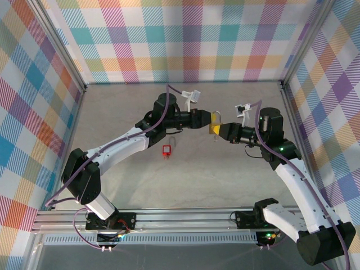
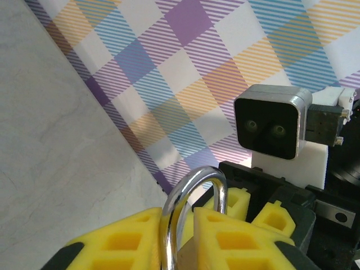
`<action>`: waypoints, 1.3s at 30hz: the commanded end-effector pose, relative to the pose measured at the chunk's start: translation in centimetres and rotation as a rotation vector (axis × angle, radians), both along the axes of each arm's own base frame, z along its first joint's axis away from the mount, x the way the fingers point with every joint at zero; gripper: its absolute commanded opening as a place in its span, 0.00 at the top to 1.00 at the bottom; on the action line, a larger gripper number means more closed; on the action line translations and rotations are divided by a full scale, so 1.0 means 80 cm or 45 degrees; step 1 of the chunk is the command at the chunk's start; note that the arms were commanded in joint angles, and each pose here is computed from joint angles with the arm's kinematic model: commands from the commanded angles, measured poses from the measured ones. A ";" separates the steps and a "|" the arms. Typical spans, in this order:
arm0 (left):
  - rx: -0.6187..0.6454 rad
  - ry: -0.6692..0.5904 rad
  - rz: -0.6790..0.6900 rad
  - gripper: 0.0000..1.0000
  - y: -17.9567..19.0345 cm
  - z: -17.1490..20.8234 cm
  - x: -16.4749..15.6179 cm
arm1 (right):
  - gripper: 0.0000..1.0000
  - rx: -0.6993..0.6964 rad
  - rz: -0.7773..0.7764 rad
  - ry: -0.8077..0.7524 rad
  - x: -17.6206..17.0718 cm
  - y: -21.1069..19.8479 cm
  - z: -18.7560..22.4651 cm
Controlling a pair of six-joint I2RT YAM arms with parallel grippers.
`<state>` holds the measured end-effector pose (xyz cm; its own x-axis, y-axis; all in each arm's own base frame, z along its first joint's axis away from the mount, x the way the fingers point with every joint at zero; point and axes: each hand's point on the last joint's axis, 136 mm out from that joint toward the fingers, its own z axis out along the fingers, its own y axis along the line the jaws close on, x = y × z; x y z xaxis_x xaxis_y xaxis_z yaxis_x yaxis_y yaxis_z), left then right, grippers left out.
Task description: Unlock with the key
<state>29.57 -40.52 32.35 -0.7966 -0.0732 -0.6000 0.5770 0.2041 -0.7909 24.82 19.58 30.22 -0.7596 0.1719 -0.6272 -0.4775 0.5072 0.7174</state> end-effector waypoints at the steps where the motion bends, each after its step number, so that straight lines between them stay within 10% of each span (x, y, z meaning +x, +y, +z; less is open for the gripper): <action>1: 0.002 -0.036 -0.012 0.84 -0.006 0.002 0.001 | 1.00 0.051 0.061 -0.096 -0.011 0.007 0.029; 14: 0.096 -0.097 0.084 1.00 0.007 0.000 0.010 | 0.99 -0.044 0.046 -0.044 -0.018 0.000 -0.002; 18: 0.136 -0.106 0.107 1.00 0.013 -0.001 0.010 | 0.35 -0.139 -0.133 0.054 0.001 -0.020 -0.021; 20: 0.171 -0.108 0.125 1.00 0.018 -0.005 0.010 | 0.23 -0.168 -0.188 0.093 0.006 -0.028 -0.026; 39: 0.419 0.035 0.191 1.00 0.026 -0.094 0.009 | 0.06 -0.366 -0.519 0.306 0.010 -0.084 -0.077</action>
<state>30.32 -38.15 25.73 -0.8080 -0.0045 -0.5892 0.5051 0.5096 -0.6966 25.86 14.10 24.78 -0.7977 0.2982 -0.5241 -0.1132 0.7797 0.6159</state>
